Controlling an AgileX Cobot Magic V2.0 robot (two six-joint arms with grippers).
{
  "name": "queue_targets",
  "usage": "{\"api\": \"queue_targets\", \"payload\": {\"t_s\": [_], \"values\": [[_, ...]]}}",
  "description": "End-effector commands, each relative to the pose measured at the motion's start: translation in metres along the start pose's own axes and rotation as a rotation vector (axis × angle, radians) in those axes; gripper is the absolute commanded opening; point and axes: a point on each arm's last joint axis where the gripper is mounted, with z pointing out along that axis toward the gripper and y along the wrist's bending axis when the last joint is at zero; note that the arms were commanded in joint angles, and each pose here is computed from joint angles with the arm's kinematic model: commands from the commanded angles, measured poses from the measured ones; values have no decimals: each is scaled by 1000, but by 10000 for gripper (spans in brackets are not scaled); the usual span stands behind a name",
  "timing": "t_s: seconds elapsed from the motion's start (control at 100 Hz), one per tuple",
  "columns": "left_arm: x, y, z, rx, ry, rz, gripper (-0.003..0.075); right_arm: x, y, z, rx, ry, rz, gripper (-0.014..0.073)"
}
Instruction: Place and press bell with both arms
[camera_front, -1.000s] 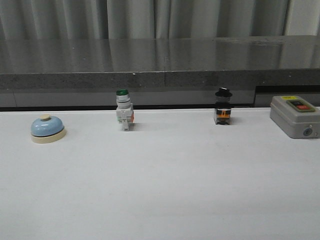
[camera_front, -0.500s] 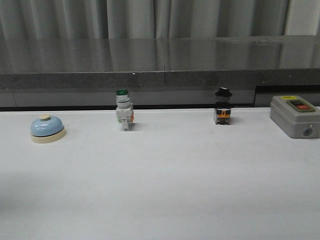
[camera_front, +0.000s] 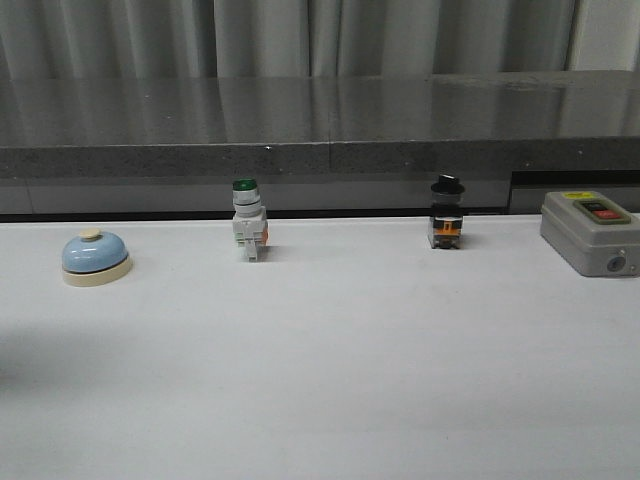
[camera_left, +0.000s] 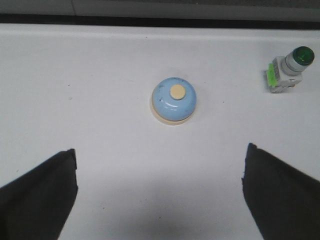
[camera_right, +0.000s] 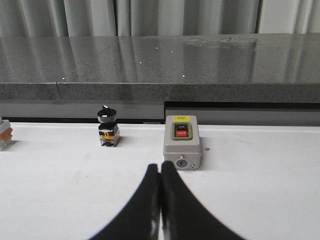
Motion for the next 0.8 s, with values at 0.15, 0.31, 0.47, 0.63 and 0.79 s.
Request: {"api": "queue_targets", "payload": {"t_s": [0.15, 0.31, 0.47, 0.63, 0.79], "values": [[-46, -28, 37, 66, -42, 56, 640, -14, 1, -3, -2, -121, -11, -60], [-64, -36, 77, 80, -5, 71, 640, -14, 1, -3, -2, -121, -11, -60], [-71, -36, 115, 75, 43, 69, 640, -14, 1, -3, -2, -121, -11, -60], [-65, -33, 146, 64, 95, 69, 640, -14, 1, -3, -2, -121, -11, -60], [-56, -28, 168, 45, 137, 82, 639, -14, 1, -3, -2, -121, -11, -60]]}}
